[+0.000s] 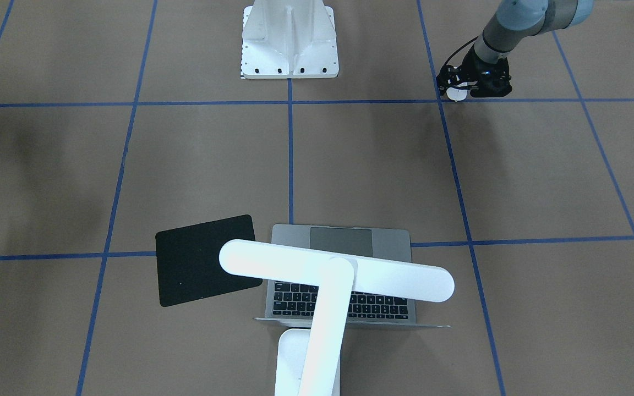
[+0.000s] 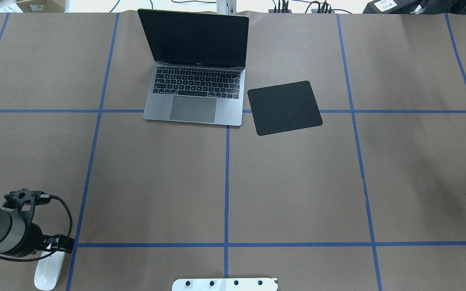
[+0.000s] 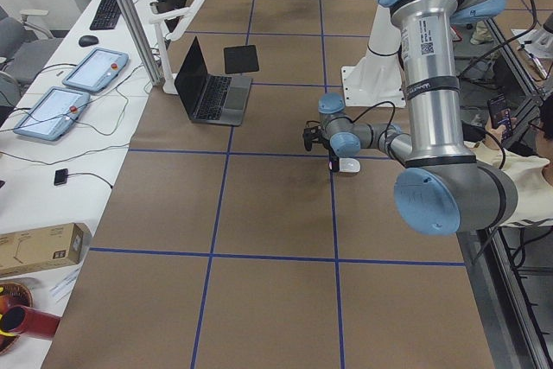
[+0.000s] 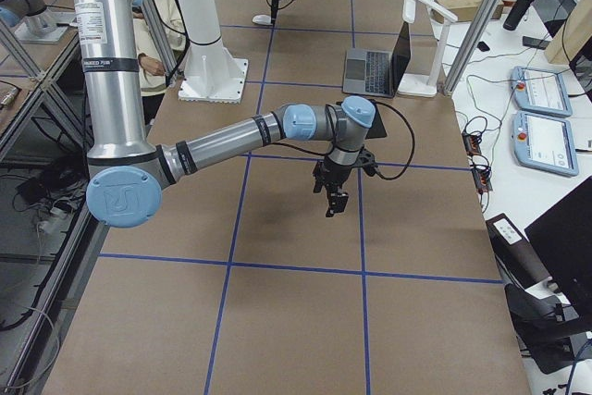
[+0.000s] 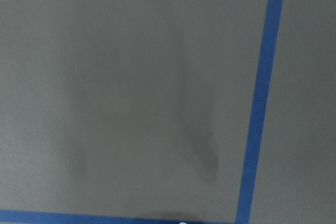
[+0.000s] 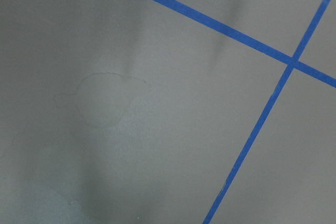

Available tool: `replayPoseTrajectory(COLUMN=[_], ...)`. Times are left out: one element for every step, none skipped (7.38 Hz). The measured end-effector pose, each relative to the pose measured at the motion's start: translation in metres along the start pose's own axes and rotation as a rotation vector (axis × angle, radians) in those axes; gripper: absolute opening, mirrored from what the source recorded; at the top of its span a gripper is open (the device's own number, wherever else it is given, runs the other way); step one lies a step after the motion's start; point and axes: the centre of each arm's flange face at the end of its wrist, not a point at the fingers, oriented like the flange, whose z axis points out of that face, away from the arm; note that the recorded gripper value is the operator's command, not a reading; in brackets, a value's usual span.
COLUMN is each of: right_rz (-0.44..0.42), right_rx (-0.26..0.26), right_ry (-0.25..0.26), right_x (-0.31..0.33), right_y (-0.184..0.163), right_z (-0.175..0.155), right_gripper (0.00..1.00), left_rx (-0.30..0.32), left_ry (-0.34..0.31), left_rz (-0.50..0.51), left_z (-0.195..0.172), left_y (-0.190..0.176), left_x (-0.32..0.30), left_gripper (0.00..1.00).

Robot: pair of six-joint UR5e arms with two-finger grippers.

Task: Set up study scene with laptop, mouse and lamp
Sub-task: 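Lower the left gripper onto the white mouse and grasp it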

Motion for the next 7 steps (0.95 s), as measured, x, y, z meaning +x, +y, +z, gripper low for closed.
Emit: replayPoseTrajectory(right_rz=[0.0,-0.001,-0.001,-0.001,-0.002,-0.002,-0.002], right_rx=[0.0,0.0,0.0,0.001,0.001,0.001,0.001], right_ry=[0.0,0.0,0.0,0.0,0.001,0.001,0.001], right_x=[0.0,0.0,0.0,-0.001,-0.001,-0.001,0.0], right_y=[-0.001,-0.001,-0.002,-0.002,-0.002,-0.002,-0.002], right_z=[0.0,0.0,0.0,-0.001,-0.001,-0.001,-0.001], right_gripper=[1.0,1.0,1.0,1.0,1.0,1.0,1.0], left_rx=[-0.005,-0.004,0.0,0.002,0.004,0.004,0.004], left_ry=[-0.018,-0.038,-0.054,-0.061,-0.062,-0.061,-0.056], left_rz=[0.018,0.031,0.038,0.039,0.037,0.037,0.038], left_z=[0.005,0.009,0.012,0.014,0.014,0.013,0.011], left_y=[0.009,0.016,0.021,0.022,0.023,0.023,0.024], left_x=[-0.004,-0.009,-0.013,-0.014,-0.014,-0.014,-0.012], left_gripper=[1.0,0.9,0.7,0.4,0.18,0.05,0.04])
